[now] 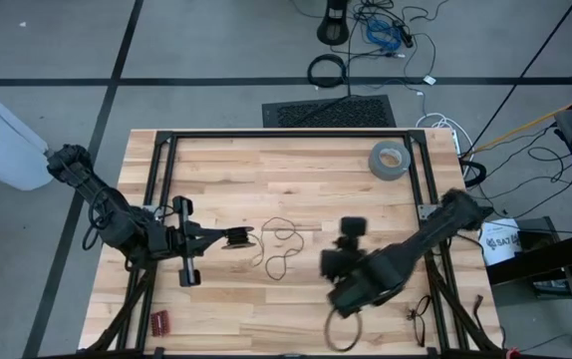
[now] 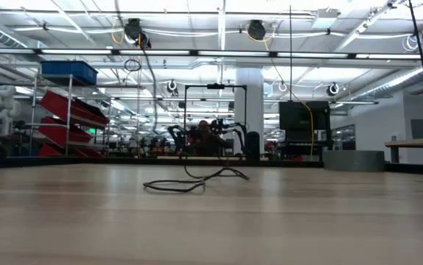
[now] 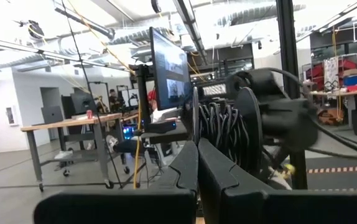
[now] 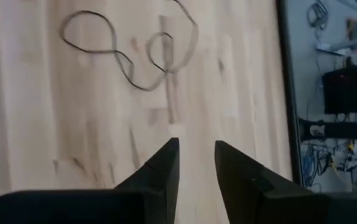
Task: Coil cords
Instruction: Uncoil the black wire from the spool
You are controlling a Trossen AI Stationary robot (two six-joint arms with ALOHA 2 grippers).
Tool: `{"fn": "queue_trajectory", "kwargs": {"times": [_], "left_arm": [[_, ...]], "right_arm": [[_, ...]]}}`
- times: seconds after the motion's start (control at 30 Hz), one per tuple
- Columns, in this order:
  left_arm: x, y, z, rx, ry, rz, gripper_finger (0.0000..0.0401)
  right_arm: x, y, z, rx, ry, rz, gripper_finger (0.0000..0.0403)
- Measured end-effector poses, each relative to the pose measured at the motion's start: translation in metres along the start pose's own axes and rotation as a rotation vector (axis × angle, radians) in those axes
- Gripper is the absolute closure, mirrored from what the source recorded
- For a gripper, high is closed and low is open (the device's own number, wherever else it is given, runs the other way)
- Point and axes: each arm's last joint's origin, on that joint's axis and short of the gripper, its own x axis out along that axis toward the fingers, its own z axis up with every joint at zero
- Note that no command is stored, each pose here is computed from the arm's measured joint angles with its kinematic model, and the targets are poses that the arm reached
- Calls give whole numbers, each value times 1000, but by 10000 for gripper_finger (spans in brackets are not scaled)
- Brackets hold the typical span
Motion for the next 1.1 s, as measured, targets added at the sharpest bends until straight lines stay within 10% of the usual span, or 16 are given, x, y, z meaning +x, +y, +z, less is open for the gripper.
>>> {"fn": "queue_trajectory", "kwargs": {"times": [0.53,0.83,1.1], "left_arm": [[6,5,-4,-6,16,34,400],[19,9,-15,-20,33,92,400],[31,12,-28,-4,63,135,400]], "right_arm": [[18,-30,-108,261,-479,73,312],[53,-14,-95,282,-731,-42,312],[68,-7,-62,233,-888,194,303]]}}
